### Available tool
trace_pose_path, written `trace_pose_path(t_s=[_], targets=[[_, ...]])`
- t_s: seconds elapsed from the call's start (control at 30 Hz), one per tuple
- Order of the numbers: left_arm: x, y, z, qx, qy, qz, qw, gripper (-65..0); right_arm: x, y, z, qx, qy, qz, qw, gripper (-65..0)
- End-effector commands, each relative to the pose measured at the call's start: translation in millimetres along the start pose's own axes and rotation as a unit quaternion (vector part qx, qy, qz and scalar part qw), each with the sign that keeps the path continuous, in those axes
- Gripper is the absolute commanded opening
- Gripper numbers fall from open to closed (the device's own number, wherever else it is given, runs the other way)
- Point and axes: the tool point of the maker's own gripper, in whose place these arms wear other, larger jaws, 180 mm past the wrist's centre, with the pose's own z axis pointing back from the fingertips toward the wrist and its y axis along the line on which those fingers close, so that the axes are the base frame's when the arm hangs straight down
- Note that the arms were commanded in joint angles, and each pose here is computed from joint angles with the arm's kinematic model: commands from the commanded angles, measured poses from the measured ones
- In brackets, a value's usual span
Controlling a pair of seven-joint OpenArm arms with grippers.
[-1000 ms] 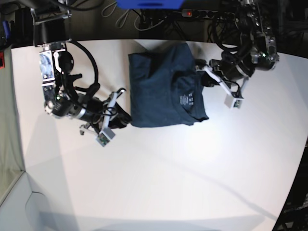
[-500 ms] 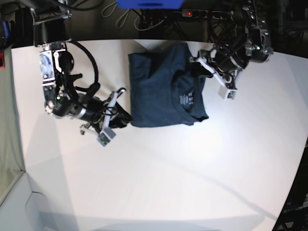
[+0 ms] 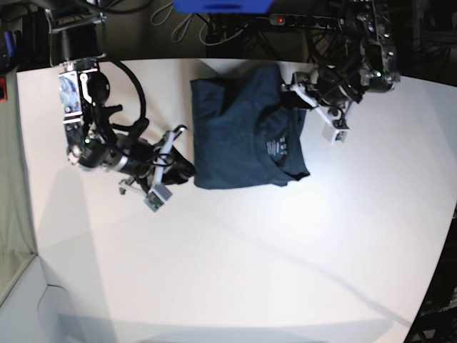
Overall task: Layout the t-shirt on the table in an organized manner, then fold the t-shirt properly
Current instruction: 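Grasp opposite sides of the folded bundle with both grippers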
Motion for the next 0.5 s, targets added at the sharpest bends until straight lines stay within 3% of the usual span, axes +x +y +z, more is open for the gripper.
trace_pose_path(t_s=[0.0, 0.27, 0.4, 0.47], targets=[[13.5, -2.3, 0.9, -0.007, -0.025, -0.002, 1.0, -40.6, 18.4, -3.8, 4.3, -0.001, -0.028, 0.01, 0.9995, -53.8], [21.7, 14.4, 3.1, 0.01, -0.047, -0.004, 0.999, -41.1, 10.3, -0.5, 4.5, 0.001, -0.022, 0.005, 0.9997, -53.8], [23.9, 13.3, 3.2, 0.007, -0.049, -0.005, 0.999, -50.2, 9.4, -0.2, 4.5, 0.001, -0.021, 0.004, 0.9998, -53.8], [23.7, 11.9, 2.8, 0.005, -0.048, -0.005, 0.999, -51.8, 9.2, 0.2, 4.6, 0.002, -0.021, 0.004, 0.9998, -53.8]])
